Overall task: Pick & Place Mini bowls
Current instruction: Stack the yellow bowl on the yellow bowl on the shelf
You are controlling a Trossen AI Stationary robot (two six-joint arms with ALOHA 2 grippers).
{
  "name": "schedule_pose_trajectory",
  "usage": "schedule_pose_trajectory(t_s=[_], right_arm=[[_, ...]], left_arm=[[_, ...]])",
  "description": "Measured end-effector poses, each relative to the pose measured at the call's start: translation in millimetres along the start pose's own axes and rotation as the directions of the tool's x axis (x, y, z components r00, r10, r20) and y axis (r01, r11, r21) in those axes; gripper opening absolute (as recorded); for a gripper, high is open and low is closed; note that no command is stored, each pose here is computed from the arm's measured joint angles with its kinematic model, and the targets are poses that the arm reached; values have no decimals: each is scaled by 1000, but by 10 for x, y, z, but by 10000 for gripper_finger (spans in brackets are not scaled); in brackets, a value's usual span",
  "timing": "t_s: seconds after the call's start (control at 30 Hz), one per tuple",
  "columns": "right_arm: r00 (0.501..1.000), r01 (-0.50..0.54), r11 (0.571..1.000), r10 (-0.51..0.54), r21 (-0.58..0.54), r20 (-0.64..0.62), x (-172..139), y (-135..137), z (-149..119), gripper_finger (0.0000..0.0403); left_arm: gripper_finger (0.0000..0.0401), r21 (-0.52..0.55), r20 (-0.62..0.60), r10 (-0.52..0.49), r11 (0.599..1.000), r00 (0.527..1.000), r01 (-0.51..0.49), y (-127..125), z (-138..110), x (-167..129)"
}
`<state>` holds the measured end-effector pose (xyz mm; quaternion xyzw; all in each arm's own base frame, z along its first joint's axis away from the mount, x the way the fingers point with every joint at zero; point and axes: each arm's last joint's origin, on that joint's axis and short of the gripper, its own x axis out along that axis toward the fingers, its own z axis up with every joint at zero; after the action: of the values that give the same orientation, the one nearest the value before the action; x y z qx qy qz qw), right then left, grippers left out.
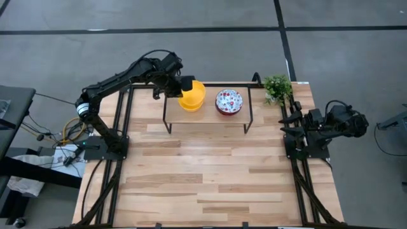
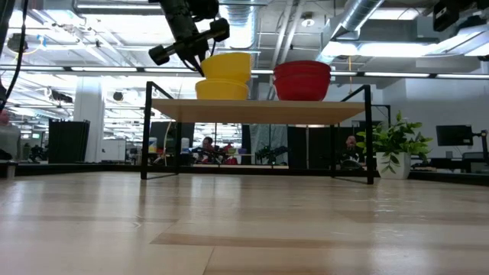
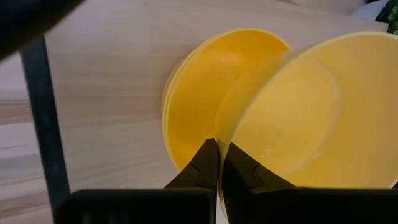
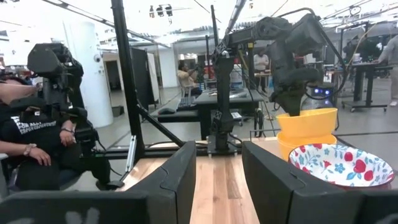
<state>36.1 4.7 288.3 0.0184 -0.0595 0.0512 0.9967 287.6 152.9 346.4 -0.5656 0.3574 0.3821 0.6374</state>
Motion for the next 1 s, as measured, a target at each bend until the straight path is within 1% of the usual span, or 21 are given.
schedule_pose_trajectory(t_s=[0.3, 0.83, 1.0], right_arm=[[1000, 0, 1000, 0, -14, 1, 0, 0, 1, 121], [1000, 0, 1000, 0, -14, 2, 0, 0, 2, 121], [1000, 0, 1000, 0, -13, 5, 0, 0, 5, 121]], left_arm=[[3, 4, 10, 59, 998, 998, -60, 39, -8, 14], [5, 17, 17, 70, 997, 997, -71, 52, 2, 11], [18, 19, 17, 70, 997, 997, -70, 52, 2, 11]])
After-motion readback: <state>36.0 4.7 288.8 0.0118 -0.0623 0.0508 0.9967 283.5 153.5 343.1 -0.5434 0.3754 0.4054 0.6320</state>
